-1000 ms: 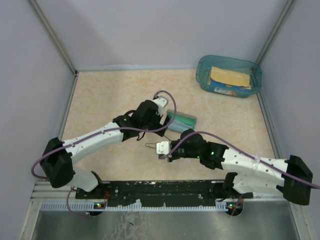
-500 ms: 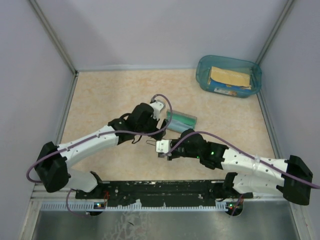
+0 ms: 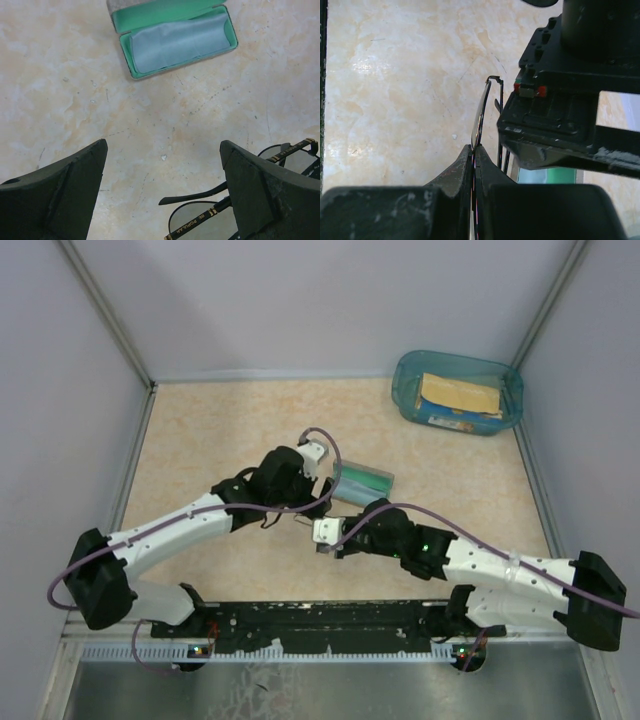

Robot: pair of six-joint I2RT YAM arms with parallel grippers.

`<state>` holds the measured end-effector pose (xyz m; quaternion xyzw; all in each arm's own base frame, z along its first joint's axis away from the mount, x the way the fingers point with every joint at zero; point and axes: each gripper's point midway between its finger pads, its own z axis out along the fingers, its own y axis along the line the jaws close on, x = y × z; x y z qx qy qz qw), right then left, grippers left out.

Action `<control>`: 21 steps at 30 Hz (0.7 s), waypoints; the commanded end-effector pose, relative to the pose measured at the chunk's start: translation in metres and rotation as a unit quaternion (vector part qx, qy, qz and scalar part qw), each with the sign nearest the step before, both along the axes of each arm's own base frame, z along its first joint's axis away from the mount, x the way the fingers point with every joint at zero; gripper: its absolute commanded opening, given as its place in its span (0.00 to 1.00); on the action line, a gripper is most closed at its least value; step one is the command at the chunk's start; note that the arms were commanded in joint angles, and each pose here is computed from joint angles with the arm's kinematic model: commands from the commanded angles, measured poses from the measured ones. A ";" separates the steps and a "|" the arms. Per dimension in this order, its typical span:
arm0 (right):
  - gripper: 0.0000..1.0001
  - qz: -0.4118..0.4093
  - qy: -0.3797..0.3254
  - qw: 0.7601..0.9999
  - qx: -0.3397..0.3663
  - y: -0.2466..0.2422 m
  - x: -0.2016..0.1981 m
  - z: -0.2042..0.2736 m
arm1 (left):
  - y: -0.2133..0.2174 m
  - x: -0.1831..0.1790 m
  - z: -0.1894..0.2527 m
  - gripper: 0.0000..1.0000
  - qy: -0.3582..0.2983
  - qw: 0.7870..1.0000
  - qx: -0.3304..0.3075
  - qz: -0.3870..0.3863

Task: Organize the sunglasses
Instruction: Fold the sunglasses.

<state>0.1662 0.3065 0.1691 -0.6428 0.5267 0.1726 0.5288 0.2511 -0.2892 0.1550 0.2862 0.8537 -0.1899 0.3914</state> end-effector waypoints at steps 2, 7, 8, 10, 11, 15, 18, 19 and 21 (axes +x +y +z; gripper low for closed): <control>0.00 0.002 -0.025 0.999 0.034 0.004 0.004 0.021 | 0.012 0.016 0.030 1.00 -0.055 0.996 -0.031 0.057; 0.00 0.005 -0.028 0.999 0.038 0.004 0.003 0.023 | 0.018 0.025 0.035 1.00 -0.066 0.994 -0.034 0.080; 0.00 0.006 -0.030 0.999 0.038 0.004 0.003 0.023 | 0.018 0.026 0.032 1.00 -0.062 0.995 -0.029 0.079; 0.00 0.005 -0.032 0.999 0.040 0.003 0.003 0.025 | 0.017 0.025 0.024 1.00 -0.050 0.996 -0.017 0.074; 0.00 0.004 -0.033 0.999 0.042 0.003 0.003 0.026 | 0.017 0.024 0.019 1.00 -0.045 0.996 -0.011 0.071; 0.00 0.001 -0.038 0.998 0.045 0.001 0.004 0.029 | 0.016 0.020 0.001 1.00 -0.024 0.998 0.006 0.063; 0.00 -0.003 -0.040 0.998 0.044 0.000 0.005 0.029 | 0.014 0.016 -0.006 1.00 -0.013 0.999 0.008 0.052; 0.00 -0.006 -0.041 0.998 0.044 0.000 0.006 0.029 | 0.013 0.014 -0.007 1.00 -0.008 0.999 0.008 0.047; 0.00 -0.013 -0.044 0.998 0.044 -0.001 0.009 0.030 | 0.011 0.010 -0.007 1.00 0.000 0.999 0.008 0.038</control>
